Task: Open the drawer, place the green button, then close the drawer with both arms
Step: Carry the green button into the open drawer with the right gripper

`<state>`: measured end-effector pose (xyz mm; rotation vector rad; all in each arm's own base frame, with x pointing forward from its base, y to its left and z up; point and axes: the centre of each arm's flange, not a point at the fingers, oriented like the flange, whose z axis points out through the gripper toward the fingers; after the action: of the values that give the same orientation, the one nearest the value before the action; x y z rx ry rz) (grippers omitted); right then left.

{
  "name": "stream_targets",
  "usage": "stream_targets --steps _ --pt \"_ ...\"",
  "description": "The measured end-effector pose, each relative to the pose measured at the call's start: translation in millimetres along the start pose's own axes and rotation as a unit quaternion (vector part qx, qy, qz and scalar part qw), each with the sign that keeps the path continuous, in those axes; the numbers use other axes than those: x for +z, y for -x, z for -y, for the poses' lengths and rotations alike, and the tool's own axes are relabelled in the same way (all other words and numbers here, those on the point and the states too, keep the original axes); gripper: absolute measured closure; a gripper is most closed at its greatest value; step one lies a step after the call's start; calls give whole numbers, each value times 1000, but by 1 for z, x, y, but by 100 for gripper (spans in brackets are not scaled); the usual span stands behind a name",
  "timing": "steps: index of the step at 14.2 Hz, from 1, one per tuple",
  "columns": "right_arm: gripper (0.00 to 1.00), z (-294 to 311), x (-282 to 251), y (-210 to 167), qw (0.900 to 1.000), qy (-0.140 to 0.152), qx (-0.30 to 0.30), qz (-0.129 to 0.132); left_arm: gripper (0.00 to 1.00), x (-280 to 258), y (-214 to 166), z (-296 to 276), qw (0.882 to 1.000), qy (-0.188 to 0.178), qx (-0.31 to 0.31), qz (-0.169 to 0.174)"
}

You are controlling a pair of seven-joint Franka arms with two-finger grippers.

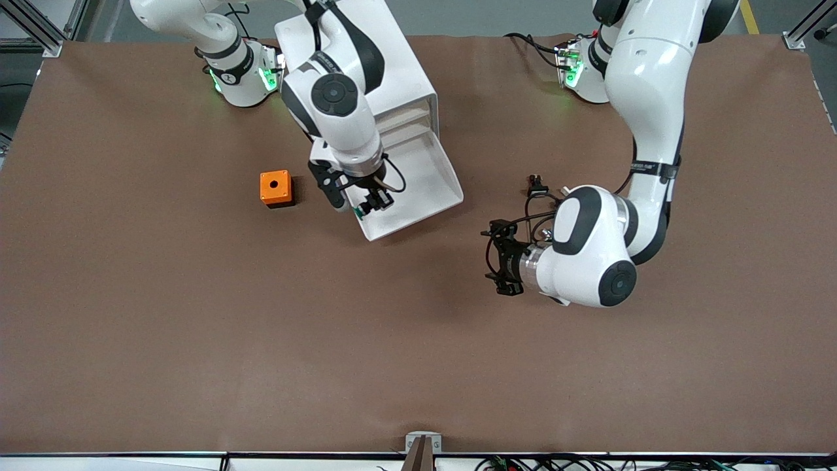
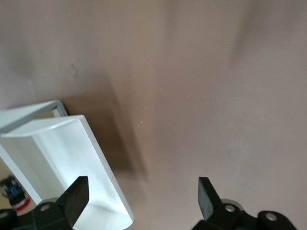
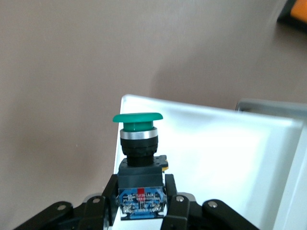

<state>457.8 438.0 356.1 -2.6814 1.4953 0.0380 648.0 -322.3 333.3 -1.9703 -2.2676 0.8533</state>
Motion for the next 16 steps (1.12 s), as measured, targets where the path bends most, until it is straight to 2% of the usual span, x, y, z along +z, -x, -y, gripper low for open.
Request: stream_targets --steps 5,8,10,11,13,16 --pt "59 4 33 42 1000 16 8 -3 0 -39 -2 12 991 43 116 -53" --pt "59 10 57 56 1000 25 16 -6 0 -51 -7 12 974 48 211 -68" --pt "59 14 69 60 999 29 18 -8 0 -51 -8 11 957 44 278 -75" --pt "54 15 71 60 999 29 18 -9 0 -51 -9 11 944 41 316 -84" --pt "35 16 71 59 999 31 14 -17 0 -49 -8 12 917 35 384 -108" --pt "6 22 60 54 999 39 5 -31 0 -40 9 17 888 43 441 -121"
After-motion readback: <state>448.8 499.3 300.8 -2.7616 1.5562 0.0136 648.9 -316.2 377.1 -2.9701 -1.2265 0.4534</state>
